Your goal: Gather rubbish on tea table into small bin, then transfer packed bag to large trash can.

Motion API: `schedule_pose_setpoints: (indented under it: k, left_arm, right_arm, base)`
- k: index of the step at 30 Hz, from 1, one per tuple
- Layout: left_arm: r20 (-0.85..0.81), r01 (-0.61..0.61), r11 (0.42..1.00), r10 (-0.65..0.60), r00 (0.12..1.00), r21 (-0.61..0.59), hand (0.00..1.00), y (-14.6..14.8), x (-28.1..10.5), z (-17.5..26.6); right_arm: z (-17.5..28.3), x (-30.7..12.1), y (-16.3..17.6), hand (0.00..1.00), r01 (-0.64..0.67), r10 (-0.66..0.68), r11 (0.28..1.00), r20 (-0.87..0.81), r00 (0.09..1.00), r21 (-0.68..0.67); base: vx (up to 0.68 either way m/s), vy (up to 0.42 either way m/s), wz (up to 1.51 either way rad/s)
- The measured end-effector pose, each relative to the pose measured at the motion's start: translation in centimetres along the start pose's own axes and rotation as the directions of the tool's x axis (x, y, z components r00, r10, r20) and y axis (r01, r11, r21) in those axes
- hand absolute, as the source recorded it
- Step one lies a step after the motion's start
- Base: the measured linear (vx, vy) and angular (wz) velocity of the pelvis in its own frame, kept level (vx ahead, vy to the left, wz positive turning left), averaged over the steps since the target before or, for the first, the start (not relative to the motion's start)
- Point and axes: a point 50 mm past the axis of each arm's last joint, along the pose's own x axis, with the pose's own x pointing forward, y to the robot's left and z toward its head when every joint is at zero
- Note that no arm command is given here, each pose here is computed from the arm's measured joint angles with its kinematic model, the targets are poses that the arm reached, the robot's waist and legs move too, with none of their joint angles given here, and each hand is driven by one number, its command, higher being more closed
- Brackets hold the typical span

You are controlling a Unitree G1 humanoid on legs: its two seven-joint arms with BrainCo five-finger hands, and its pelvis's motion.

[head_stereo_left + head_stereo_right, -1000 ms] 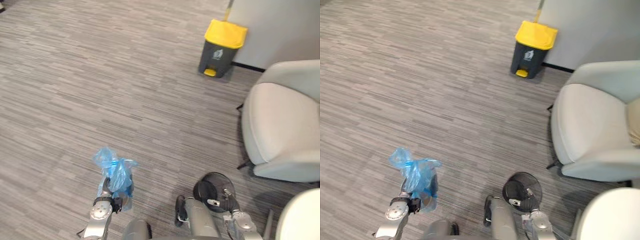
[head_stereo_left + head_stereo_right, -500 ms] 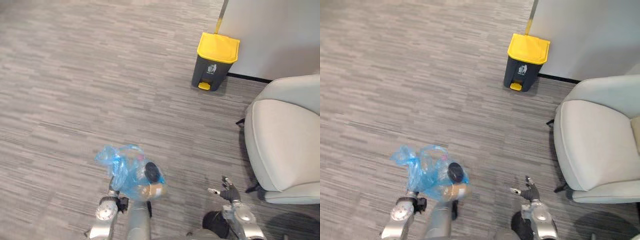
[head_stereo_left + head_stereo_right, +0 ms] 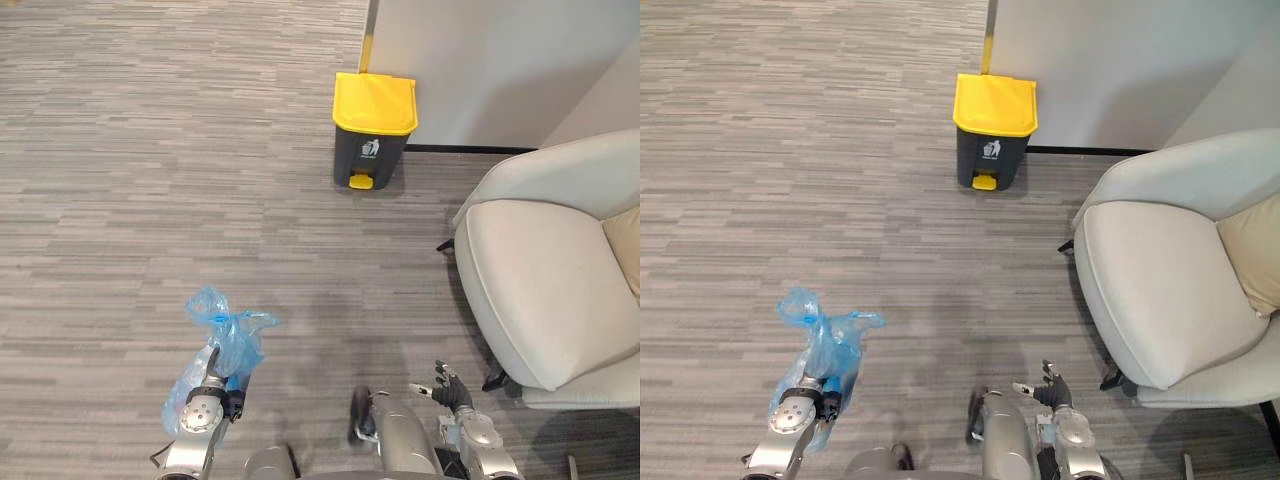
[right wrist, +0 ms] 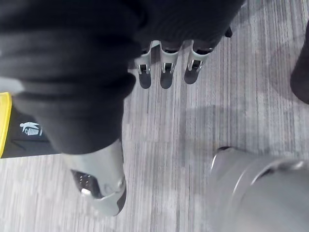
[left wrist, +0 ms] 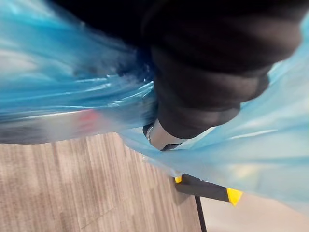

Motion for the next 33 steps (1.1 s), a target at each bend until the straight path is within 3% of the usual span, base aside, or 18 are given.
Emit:
schedule_pose_setpoints:
  k: [9,16,25,33]
  left_arm:
    - [-0.020,0.035,0.997,-0.036,0.999,-0.073,1.00,-2.2,-0.3,-0.6]
    - [-0.012,0.040,0.995,-0.041,0.999,-0.092,1.00,-2.7,-0.3,-0.4]
    - [-0.085,0.010,0.999,-0.014,0.996,-0.051,1.00,-1.3,-1.4,-2.3]
    - [-0.073,-0.012,1.000,0.010,0.997,-0.027,1.00,-0.5,-0.9,-1.9]
  right_arm:
    - [1.2,0.3,-0.8,0.00,0.016,-0.015,1.000,0.046,0.999,-0.022]
    - [0.8,0.1,-1.3,0.00,0.038,-0.038,0.999,0.030,0.999,-0.004]
    - [0.8,0.4,0.0,0.00,0.004,-0.004,1.000,0.021,1.000,0.005]
    - [0.5,0.4,0.4,0.00,-0.013,0.013,1.000,0.007,1.000,-0.013]
  base:
    - [0.43,-0.076,-0.28]
    - [0.28,0.240,-0.30]
    - [0.30,0.219,-0.15]
    - [0.38,-0.079,0.02]
